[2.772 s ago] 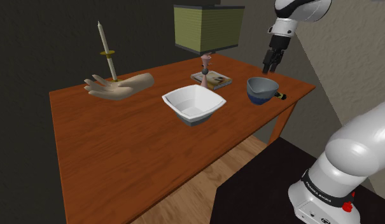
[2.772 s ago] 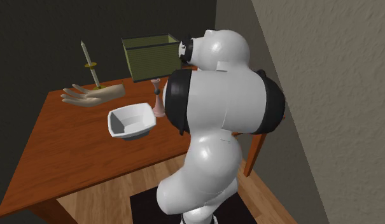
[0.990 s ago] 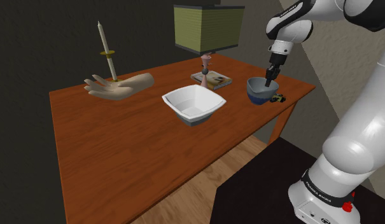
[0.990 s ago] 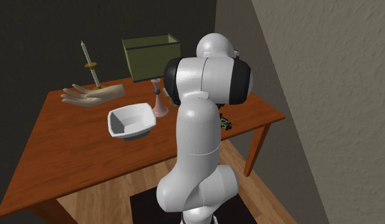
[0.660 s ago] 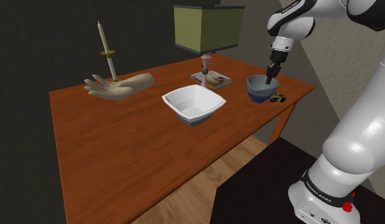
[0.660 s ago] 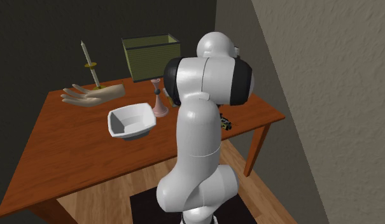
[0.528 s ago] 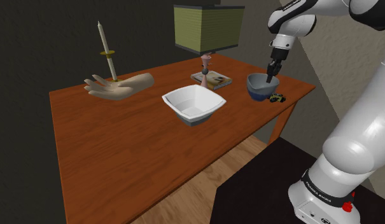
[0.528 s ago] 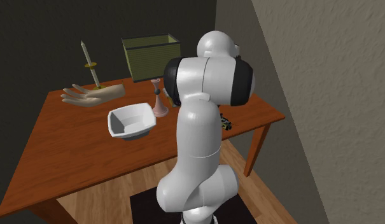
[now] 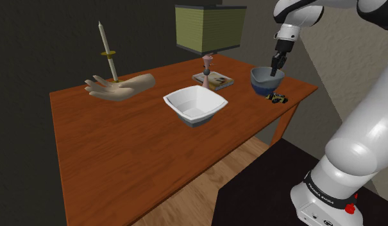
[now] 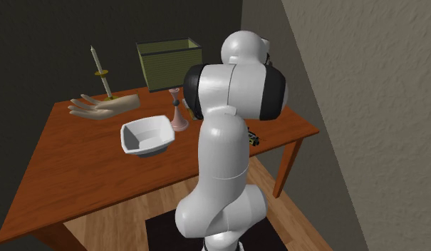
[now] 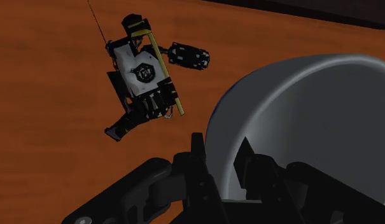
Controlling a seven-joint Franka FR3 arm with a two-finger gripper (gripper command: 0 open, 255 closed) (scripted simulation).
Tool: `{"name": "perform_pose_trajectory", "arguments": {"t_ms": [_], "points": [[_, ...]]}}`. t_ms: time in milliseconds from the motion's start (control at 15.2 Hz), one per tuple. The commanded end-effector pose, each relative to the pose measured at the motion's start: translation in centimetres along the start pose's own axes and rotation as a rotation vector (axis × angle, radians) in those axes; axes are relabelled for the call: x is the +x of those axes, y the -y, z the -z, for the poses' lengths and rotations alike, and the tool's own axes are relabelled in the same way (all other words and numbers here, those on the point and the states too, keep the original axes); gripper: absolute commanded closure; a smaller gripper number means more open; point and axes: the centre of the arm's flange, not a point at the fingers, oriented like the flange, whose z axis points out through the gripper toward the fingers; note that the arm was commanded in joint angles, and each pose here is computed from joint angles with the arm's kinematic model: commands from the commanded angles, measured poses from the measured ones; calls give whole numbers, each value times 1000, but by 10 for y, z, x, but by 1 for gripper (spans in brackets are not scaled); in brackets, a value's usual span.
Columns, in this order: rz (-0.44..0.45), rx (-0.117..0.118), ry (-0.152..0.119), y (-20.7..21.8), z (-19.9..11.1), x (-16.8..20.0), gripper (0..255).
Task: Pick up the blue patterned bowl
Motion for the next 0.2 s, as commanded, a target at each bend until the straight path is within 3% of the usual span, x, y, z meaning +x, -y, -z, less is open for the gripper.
{"name": "perform_pose_trajectory", "arguments": {"t_ms": [0, 132], "points": [[0, 0, 0, 2, 12, -1, 255], [0, 0, 0, 2, 13, -1, 255]]}}
